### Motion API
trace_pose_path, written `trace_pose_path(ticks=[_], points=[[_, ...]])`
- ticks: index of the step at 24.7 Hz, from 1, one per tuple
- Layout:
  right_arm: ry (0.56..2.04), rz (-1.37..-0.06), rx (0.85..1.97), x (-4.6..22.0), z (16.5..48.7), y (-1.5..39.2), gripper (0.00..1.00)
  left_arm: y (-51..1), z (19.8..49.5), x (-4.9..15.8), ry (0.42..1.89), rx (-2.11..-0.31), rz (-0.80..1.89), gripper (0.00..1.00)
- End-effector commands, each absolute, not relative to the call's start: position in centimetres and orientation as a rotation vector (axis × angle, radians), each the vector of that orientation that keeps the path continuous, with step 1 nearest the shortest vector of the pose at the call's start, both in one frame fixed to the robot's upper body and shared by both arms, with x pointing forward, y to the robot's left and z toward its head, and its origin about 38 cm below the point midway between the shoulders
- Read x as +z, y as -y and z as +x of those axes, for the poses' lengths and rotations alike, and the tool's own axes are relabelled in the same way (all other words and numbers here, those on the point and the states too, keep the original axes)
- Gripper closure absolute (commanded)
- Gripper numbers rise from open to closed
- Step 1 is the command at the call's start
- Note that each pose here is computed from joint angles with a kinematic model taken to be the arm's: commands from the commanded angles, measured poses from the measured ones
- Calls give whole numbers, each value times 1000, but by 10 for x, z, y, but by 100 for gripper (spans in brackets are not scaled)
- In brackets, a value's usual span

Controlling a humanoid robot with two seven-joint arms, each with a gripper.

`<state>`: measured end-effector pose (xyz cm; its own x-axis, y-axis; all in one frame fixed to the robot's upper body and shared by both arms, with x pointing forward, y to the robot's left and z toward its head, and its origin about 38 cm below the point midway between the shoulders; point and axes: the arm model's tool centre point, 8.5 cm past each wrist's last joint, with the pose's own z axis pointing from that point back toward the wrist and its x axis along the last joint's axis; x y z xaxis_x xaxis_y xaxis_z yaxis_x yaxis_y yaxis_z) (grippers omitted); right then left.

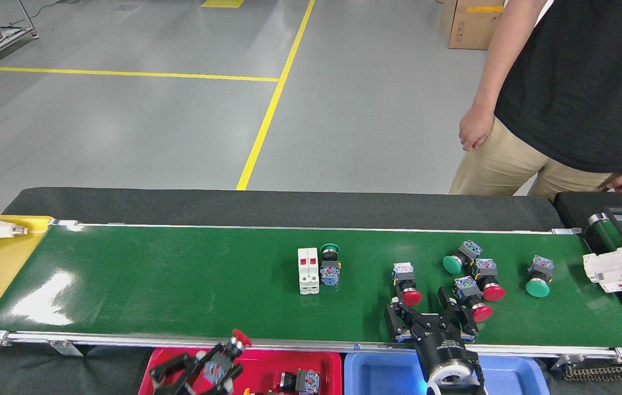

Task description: Pick switch part from conveyor to tray

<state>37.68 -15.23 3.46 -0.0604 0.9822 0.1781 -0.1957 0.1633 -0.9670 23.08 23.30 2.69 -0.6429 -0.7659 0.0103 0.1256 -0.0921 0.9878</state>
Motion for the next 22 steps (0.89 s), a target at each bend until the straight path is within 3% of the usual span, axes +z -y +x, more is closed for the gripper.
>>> trace_pose_path(ticks=[1,4,7,9,15,18,19,20,22], points=[[1248,-911,1230,47,382,149,93,-241,236,33,1556,-1786,743,0],[1321,-882,1280,56,376,137,98,-274,241,35,1474,-1676,853,1],[1384,-874,1371,63,364,127,98,-305,244,29,1204,-1321,1107,1],[1450,-859,1430,72,356,115,98,-316,240,25,1128,-1280,1156,1],[1676,-637,1693,78,303,53,98,-312,248,30,1158,-1282,1159,1],[1726,-525,1801,71,284,32,94,-283,286,50,1299,-1337,1151,1],[1753,-484,1834,70,276,24,89,-274,304,54,1349,-1373,1140,1],[1774,-443,1865,68,268,17,71,-267,322,56,1386,-1412,1123,1],[1797,-403,1890,67,259,11,0,-251,354,55,1420,-1485,1092,1]])
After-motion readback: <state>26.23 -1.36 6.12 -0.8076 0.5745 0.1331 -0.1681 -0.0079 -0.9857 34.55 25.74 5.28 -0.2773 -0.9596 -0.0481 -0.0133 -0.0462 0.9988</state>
